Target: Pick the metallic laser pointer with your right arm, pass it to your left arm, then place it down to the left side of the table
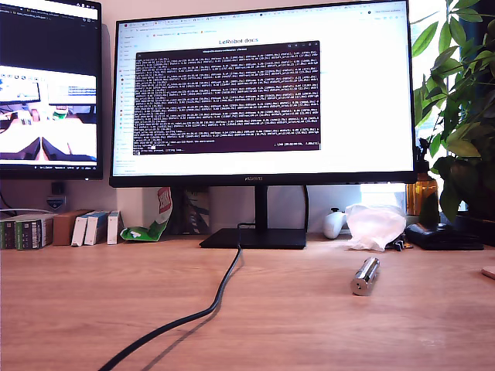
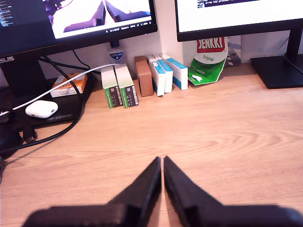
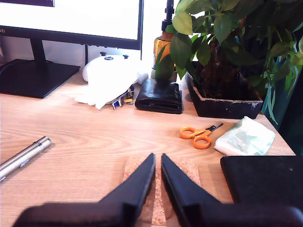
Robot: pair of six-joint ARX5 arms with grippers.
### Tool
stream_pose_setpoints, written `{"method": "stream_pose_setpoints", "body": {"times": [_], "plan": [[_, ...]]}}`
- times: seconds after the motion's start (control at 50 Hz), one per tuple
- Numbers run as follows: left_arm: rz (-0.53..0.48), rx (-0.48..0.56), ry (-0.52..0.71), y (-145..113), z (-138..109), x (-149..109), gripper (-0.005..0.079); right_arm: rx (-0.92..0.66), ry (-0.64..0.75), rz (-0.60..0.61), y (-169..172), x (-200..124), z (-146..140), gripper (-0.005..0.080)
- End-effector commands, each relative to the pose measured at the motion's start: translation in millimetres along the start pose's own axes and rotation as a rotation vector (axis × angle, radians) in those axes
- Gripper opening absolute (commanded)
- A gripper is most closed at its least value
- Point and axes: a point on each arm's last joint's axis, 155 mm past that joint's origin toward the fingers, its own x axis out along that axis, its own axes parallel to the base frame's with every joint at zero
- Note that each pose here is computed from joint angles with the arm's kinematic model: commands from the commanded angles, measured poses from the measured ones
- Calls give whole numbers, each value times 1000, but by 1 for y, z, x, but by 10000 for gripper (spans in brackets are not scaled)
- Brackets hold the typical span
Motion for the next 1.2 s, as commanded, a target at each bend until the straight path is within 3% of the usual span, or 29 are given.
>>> {"method": "stream_pose_setpoints", "body": {"times": [0.0,0.46,0.58,0.76,0.78,0.94,0.96,1.18], "plan": [[-4,6,37,-1,-16,2,-20,1,-9,-4,-1,0,1,17],[-5,-1,37,-2,-16,2,-20,3,-10,-3,-1,0,1,17],[-21,-7,35,-5,-16,2,-20,87,-13,1,0,0,2,17],[-103,-194,36,-20,-14,1,-20,285,-19,54,9,0,5,16],[-115,-246,34,-22,-12,1,-20,307,-20,60,10,0,6,16],[-155,-347,-21,-28,4,0,-20,408,-7,117,21,-1,6,16],[-157,-397,-24,-28,6,0,-20,435,-5,127,22,-1,6,16],[-206,-483,-105,-32,30,-3,-20,576,-67,325,51,-11,38,9]]}}
